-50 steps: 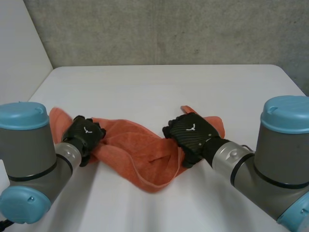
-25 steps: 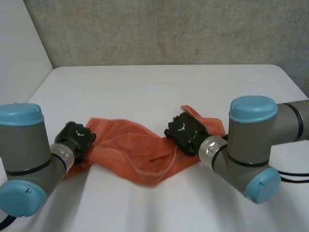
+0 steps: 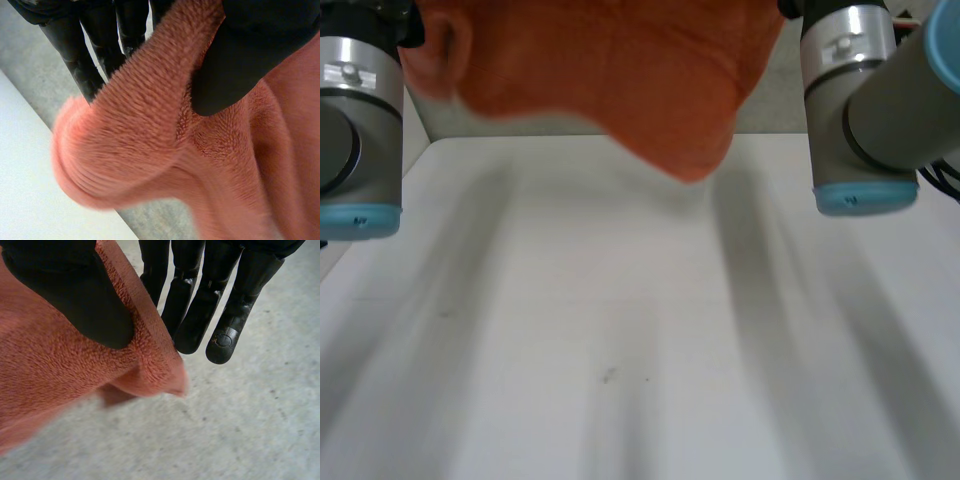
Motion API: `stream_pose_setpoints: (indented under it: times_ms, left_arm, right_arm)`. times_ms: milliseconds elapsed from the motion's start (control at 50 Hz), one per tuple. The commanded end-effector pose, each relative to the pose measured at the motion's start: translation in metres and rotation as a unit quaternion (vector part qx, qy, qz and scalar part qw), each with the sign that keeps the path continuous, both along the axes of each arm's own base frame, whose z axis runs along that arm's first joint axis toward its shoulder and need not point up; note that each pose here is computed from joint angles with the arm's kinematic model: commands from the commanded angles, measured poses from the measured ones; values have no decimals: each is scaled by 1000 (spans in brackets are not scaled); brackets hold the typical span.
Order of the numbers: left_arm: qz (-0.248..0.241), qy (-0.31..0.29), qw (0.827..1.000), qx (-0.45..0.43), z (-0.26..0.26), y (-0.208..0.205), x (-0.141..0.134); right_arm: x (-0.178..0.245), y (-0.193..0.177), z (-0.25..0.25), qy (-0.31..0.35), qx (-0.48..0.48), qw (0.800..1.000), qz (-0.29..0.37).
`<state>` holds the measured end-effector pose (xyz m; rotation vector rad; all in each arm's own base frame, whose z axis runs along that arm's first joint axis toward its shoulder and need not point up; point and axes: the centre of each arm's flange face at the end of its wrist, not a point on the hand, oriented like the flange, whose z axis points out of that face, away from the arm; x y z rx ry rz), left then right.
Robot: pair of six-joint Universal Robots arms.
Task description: Fold the laundry
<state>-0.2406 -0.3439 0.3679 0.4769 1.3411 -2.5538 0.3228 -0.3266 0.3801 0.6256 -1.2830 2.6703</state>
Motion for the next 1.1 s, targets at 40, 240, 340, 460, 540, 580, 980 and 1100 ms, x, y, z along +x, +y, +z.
stream_pose_setpoints:
  times_ms: [40, 240, 340, 460, 540, 580, 980, 1100]
  left_arm:
    - [-18, -49, 984, 171, -111, 38, 4]
    - [-8, -104, 927, 360, -225, 80, 24]
    - [-7, -129, 889, 439, -239, 100, 30]
    - [-13, -139, 874, 466, -216, 116, 33]
    - [-14, -132, 889, 439, -190, 117, 33]
    - [-14, -125, 901, 416, -175, 112, 32]
    - [-62, -74, 878, 469, -163, 64, 54]
    - [-53, -42, 837, 542, -173, 67, 61]
  right_arm:
    - [-11, 39, -102, 104, 162, 980, 48]
    - [-30, 76, -212, 201, 360, 910, 50]
    - [-34, 76, -222, 202, 376, 903, 47]
    - [-36, 78, -212, 197, 365, 909, 46]
    - [-37, 81, -214, 198, 368, 907, 47]
    - [-37, 82, -216, 199, 370, 906, 47]
    - [-40, 87, -230, 202, 375, 903, 50]
    - [-40, 87, -230, 203, 375, 903, 50]
